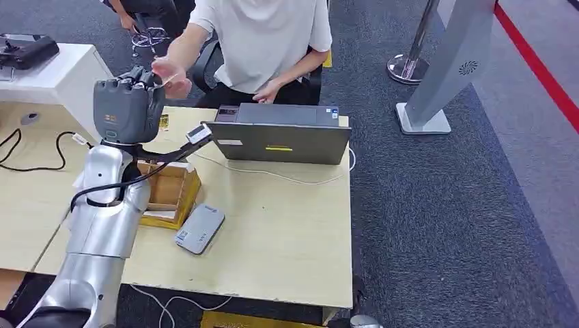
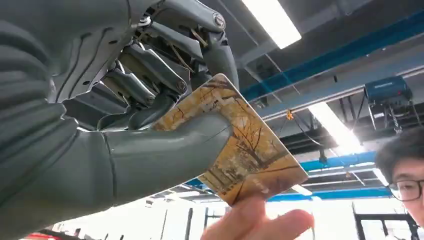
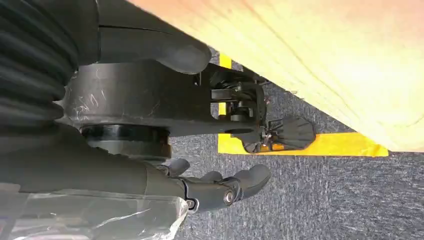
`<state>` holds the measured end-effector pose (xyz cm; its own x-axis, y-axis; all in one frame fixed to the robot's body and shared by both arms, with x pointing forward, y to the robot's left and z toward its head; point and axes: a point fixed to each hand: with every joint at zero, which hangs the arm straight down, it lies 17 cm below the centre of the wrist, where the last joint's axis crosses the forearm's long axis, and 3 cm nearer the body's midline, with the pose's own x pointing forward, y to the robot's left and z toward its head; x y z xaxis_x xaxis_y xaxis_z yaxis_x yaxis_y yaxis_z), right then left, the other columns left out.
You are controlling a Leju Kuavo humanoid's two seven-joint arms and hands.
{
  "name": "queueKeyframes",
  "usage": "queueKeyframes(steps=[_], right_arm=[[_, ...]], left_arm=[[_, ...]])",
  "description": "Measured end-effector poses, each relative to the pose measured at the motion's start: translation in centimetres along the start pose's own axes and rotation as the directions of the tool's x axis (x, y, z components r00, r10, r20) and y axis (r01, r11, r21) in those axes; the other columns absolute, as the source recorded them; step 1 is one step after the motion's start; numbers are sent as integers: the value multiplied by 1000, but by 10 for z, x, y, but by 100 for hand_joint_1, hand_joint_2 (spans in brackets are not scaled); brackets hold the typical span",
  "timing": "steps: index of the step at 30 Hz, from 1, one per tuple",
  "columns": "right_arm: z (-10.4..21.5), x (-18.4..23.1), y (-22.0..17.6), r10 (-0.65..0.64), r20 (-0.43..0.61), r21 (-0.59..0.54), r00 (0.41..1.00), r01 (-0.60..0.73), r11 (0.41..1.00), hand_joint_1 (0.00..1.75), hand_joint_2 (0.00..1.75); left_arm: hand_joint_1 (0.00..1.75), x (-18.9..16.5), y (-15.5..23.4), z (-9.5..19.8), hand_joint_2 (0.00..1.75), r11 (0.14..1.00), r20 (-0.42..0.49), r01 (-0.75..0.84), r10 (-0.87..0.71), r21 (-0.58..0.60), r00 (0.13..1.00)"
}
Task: Pass the card to the sensor for recognition and then transmit it.
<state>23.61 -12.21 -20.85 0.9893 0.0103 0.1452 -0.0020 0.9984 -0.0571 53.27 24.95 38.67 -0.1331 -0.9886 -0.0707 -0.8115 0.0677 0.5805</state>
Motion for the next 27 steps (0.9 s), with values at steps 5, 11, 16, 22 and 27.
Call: queueKeyframes(steps=[5, 11, 16, 22, 27], right_arm=[[1, 0, 2, 0, -1, 0, 1000, 0, 1000, 0, 175], [1, 0, 3, -1, 1, 1, 1000, 1, 1000, 0, 175], [1, -1, 4, -8, -1, 4, 1000, 8, 1000, 0, 175], [1, -1, 5, -15, 4, 8, 1000, 15, 1000, 0, 175], [0, -1, 7, -40, 28, 18, 999, 39, 999, 0, 175]], left_arm=[[0, -6, -18, 5, 175, 999, -37, -10, 8, -48, 999], [0, -14, -32, 12, 175, 996, -58, -28, 23, -86, 998], [0, -24, -38, 17, 175, 994, -75, -38, 31, -100, 997], [0, -30, -41, 21, 175, 988, -94, -125, 116, -95, 989], [0, -104, -51, 48, 175, 820, -378, -567, 551, 79, 744]])
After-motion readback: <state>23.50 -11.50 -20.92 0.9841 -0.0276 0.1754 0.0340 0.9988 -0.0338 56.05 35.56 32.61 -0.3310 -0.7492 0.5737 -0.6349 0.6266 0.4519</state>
